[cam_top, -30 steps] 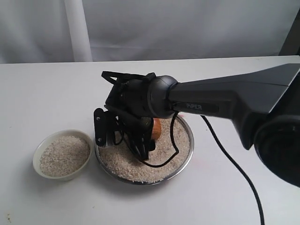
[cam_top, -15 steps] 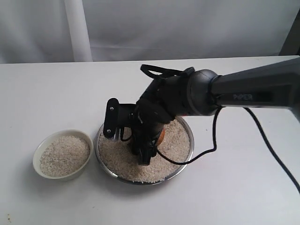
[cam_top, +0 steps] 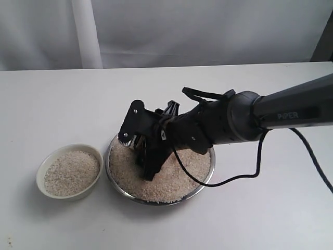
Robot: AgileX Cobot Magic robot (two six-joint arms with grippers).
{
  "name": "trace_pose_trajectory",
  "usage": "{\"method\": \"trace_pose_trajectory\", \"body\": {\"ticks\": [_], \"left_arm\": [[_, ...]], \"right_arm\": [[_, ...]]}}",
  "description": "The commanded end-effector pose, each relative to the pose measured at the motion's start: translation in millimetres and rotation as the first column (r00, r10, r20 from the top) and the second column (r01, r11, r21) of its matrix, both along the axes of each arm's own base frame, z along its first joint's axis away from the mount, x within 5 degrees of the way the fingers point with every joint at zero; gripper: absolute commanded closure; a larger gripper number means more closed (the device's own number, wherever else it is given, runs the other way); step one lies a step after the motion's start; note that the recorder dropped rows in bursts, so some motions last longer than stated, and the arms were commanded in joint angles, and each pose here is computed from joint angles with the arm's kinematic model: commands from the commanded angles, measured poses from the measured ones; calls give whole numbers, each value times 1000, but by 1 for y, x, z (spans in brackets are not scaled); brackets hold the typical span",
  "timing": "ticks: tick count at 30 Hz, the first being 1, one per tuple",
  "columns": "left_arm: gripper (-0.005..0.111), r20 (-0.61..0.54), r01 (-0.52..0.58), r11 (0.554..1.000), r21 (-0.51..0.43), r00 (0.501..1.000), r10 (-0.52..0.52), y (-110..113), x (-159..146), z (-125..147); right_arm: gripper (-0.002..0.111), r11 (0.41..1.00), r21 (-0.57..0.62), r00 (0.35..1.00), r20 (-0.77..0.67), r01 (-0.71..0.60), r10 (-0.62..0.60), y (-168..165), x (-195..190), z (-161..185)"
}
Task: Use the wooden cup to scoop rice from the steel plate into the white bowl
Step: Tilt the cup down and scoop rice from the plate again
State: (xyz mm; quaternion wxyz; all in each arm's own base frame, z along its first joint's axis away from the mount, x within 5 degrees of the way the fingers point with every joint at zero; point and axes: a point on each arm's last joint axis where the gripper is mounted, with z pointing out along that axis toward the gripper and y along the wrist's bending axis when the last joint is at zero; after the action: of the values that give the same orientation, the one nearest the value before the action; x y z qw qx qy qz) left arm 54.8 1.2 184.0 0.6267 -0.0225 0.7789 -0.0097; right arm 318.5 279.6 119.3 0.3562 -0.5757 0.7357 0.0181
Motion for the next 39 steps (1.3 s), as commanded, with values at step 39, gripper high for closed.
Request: {"method": "trace_pose_trajectory", "body": {"ticks": [39], "left_arm": [[107, 19, 4, 1000, -7, 1000, -4, 0, 0, 3]], "right_arm": [[108, 962, 272, 980, 193, -6, -48, 3, -10, 79]]}}
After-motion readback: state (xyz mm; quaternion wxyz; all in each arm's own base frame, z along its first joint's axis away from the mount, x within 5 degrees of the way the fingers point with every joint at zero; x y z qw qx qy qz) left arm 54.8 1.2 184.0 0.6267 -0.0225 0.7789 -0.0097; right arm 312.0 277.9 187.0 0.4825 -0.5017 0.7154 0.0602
